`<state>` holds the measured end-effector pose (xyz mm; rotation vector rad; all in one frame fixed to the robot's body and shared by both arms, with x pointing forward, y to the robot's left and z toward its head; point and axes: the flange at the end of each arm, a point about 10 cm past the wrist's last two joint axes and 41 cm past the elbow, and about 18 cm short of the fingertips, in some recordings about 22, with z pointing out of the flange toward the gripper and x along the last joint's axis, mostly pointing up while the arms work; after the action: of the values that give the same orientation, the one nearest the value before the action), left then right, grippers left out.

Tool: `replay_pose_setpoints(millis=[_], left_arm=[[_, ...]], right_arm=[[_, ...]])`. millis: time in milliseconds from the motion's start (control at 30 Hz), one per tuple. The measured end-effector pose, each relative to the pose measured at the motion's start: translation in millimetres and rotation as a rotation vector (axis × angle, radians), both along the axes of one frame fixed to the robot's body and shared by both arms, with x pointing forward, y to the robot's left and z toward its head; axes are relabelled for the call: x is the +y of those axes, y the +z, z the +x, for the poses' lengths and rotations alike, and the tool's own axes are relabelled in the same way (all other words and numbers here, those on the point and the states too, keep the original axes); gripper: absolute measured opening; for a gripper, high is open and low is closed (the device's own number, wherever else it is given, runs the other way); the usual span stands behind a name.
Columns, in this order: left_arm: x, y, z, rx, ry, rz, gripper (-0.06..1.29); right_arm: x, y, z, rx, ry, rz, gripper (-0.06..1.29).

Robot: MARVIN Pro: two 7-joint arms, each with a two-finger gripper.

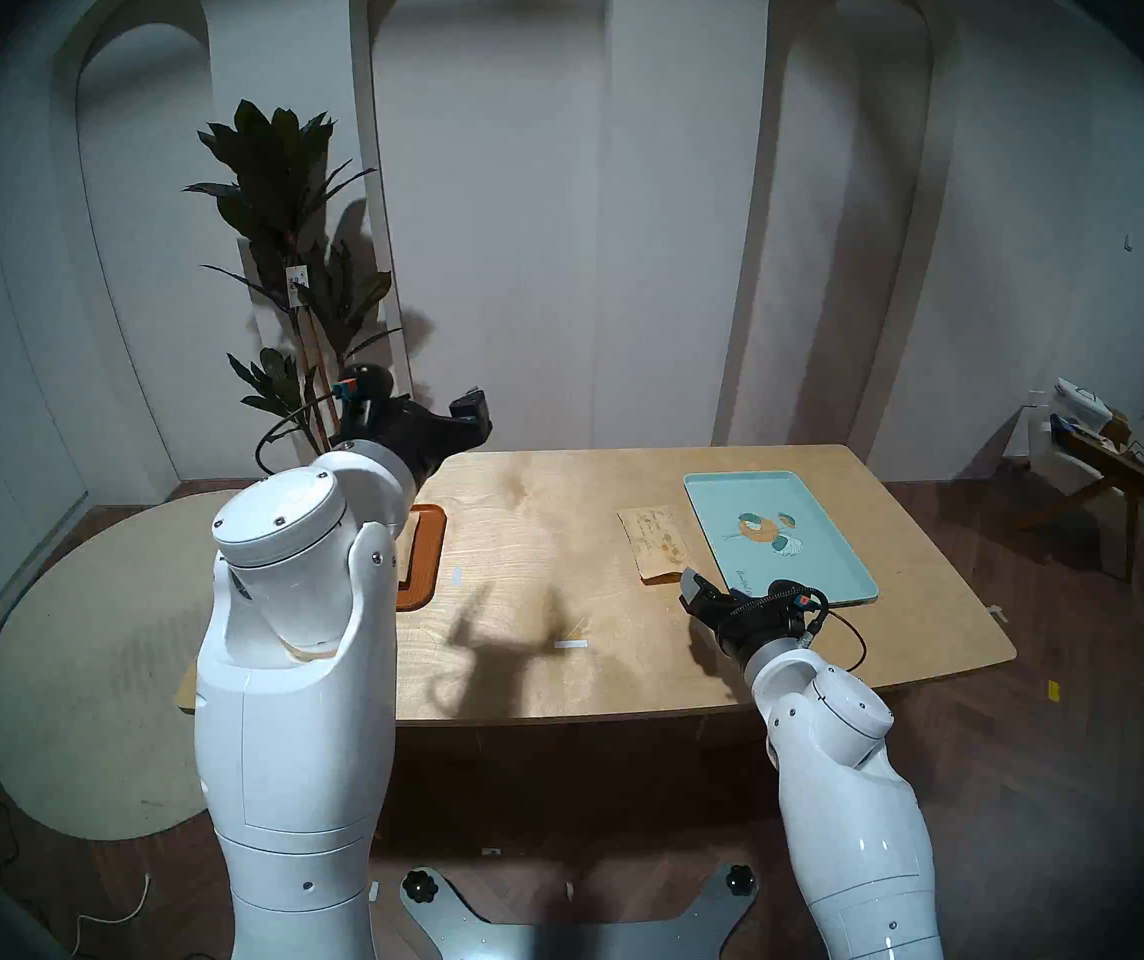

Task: Sort the mail into the trays, one tray per recipient

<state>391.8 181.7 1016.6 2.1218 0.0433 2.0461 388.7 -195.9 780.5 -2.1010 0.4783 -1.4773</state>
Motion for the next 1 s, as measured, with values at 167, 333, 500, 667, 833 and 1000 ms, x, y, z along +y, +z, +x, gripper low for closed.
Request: replay_pose_setpoints(millis=[167,333,500,667,833,1000], left_arm=[[0,0.2,-0.2,0.000,0.004,-0.005,1.20],[-1,0.3,-0.3,0.000,0.006,-0.008,1.20],[-1,0.4,-0.4,-0.001,0.004,-0.010,1.20],[-1,0.4,-0.6,-0.002,0.001,-0.008,1.20],[-1,0.4,-0.6,-0.003,-0.002,-0.006,1.20],[-1,0.4,-0.7,-0.004,-0.004,-0.003,1.20]], right_arm=[[1,-10.2,10.5,0.083,0.030,0.157,1.25],[0,-11.0,22.0,0.121,0.035,0.248,1.25],[-2,-9.2,35.4,0.146,0.031,0.313,1.25],[-1,-8.0,49.9,0.167,0.028,0.355,1.22],[2,-7.2,63.3,0.183,0.030,0.383,1.22],[6,-6.6,77.3,0.198,0.038,0.406,1.22]])
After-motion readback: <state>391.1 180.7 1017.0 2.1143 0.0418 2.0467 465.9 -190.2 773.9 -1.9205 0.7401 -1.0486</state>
